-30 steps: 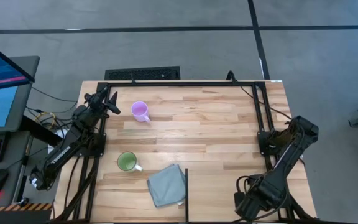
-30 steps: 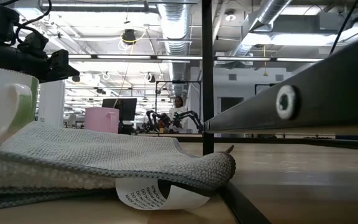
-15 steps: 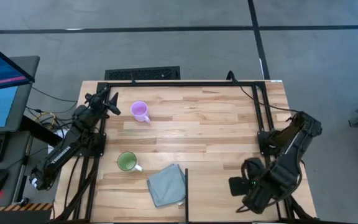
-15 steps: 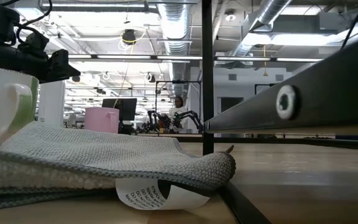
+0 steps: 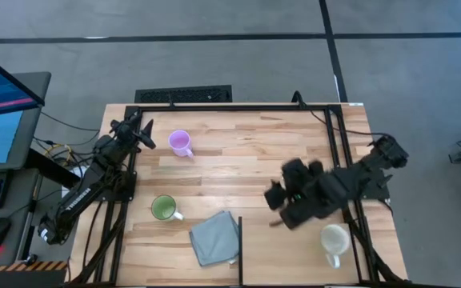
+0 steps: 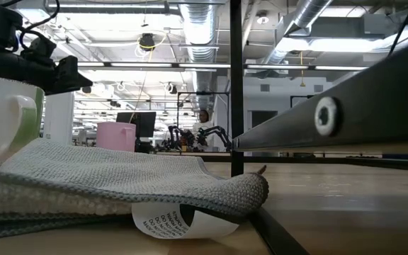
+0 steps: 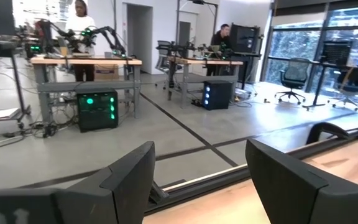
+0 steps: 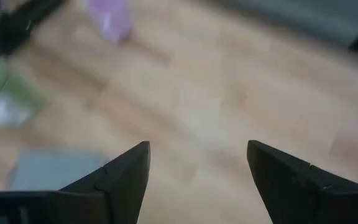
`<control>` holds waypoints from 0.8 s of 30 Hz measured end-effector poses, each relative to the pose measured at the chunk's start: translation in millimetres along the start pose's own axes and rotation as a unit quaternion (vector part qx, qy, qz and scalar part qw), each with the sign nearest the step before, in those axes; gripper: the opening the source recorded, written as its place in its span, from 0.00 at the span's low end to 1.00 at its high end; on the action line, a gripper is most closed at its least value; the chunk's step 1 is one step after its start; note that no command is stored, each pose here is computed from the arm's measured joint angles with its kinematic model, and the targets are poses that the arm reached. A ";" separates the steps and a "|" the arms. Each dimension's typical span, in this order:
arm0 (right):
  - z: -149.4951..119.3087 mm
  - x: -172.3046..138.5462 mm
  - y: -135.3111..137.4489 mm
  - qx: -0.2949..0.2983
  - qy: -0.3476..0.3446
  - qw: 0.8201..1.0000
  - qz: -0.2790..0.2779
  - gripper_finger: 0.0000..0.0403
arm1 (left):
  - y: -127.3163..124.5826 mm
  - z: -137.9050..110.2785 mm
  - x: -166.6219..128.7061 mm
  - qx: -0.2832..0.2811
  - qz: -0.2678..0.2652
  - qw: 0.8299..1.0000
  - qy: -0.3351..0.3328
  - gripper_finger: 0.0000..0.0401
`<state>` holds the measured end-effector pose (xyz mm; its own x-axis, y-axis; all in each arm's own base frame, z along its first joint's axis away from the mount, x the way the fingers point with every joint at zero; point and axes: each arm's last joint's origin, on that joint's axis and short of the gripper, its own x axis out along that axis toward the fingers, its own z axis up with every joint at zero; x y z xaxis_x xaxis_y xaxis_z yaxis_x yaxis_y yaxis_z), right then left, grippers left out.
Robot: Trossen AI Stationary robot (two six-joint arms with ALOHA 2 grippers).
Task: Stack small to large cups/mugs on shelf
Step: Put the green mug on the shelf
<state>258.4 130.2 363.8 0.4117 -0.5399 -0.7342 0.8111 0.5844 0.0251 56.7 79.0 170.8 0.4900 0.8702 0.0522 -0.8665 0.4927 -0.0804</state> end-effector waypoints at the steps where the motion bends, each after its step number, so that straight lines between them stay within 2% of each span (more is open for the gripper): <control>1: 8.0 6.0 -1.4 -0.015 -0.026 0.999 -0.013 0.73 | -0.3 -0.2 0.0 0.000 -0.005 1.000 0.001 0.60; 5: 38.0 28.5 -7.5 -0.053 -0.095 0.992 -0.065 0.73 | -1.4 -0.9 0.0 0.000 -0.024 1.000 0.006 0.60; 10: 71.9 57.2 -18.9 -0.082 -0.097 0.986 -0.111 0.73 | -2.5 -1.6 -0.1 0.000 -0.045 0.999 0.011 0.60; 16: 112.2 89.2 -37.5 -0.063 -0.102 0.982 -0.143 0.73 | -2.7 -1.8 -0.2 0.000 -0.049 0.999 0.012 0.60; 20: 136.3 106.2 -49.2 -0.064 -0.104 0.982 -0.145 0.73 | -2.7 -1.8 -0.2 -0.001 -0.049 0.999 0.012 0.60; 24: 156.8 117.2 -54.7 -0.087 -0.112 0.983 -0.115 0.73 | -2.7 -1.8 -0.2 0.000 -0.048 0.999 0.012 0.60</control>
<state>327.5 -60.0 382.9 0.3232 -0.7782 -0.5385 0.8175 0.5163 -0.2553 59.1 77.5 169.2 0.5736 0.8183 0.0363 -0.8148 0.5746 -0.0771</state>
